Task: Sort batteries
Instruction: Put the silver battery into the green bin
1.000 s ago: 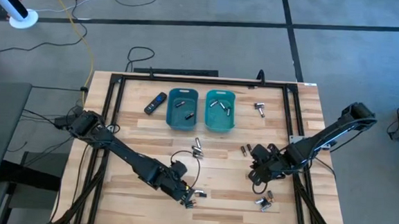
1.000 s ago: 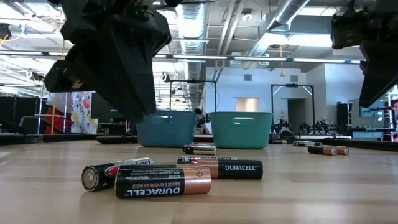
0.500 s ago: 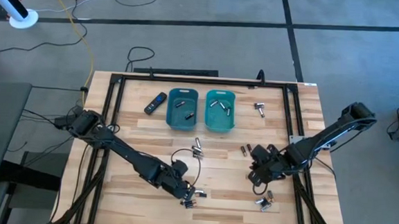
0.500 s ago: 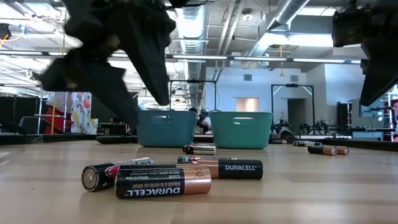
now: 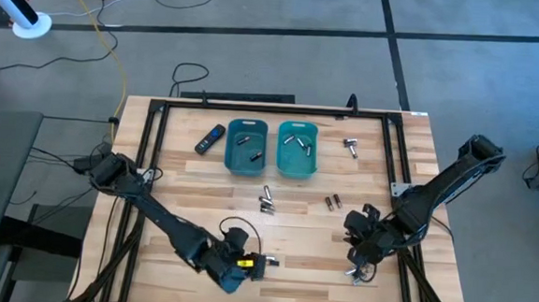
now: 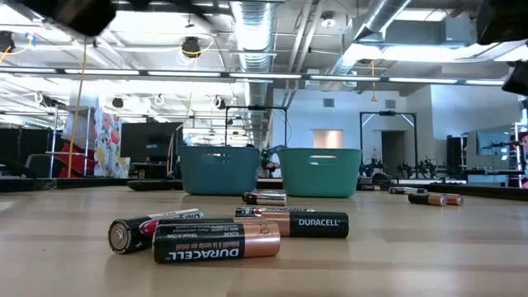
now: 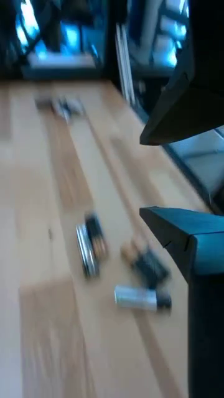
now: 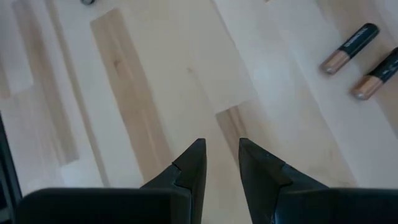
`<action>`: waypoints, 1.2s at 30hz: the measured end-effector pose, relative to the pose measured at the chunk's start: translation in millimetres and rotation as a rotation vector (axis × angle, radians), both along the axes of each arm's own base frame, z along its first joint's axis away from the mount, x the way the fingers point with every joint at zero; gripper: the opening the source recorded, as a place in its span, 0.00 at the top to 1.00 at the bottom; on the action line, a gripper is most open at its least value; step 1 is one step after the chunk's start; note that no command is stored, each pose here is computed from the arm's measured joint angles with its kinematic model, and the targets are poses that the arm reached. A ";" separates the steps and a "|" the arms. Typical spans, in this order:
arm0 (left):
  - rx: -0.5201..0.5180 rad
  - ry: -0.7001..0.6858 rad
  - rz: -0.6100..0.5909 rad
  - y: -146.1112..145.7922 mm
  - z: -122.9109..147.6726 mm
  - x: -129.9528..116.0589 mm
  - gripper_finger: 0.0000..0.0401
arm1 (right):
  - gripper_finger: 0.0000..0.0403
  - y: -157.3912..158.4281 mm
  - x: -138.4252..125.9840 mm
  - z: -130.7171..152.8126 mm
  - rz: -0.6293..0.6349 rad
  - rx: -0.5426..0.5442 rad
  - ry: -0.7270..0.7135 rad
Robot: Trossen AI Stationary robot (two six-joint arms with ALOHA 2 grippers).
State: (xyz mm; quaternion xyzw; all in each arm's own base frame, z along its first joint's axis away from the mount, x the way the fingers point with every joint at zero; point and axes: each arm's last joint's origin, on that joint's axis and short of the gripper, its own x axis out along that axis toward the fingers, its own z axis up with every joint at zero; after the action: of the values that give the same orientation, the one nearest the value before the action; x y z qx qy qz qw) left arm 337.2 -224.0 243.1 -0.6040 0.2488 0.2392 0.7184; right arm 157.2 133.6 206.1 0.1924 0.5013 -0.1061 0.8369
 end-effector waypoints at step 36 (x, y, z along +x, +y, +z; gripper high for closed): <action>0.106 0.782 -0.174 -5.1 -47.2 59.9 0.58 | 0.72 9.5 -14.9 -17.7 0.082 0.004 -0.002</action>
State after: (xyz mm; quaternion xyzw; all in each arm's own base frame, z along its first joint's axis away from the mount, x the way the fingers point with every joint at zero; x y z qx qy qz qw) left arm 397.1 -229.1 195.9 -0.4062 0.5411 0.4017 0.6171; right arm 142.3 143.1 188.5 0.1733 0.5084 -0.0707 0.8406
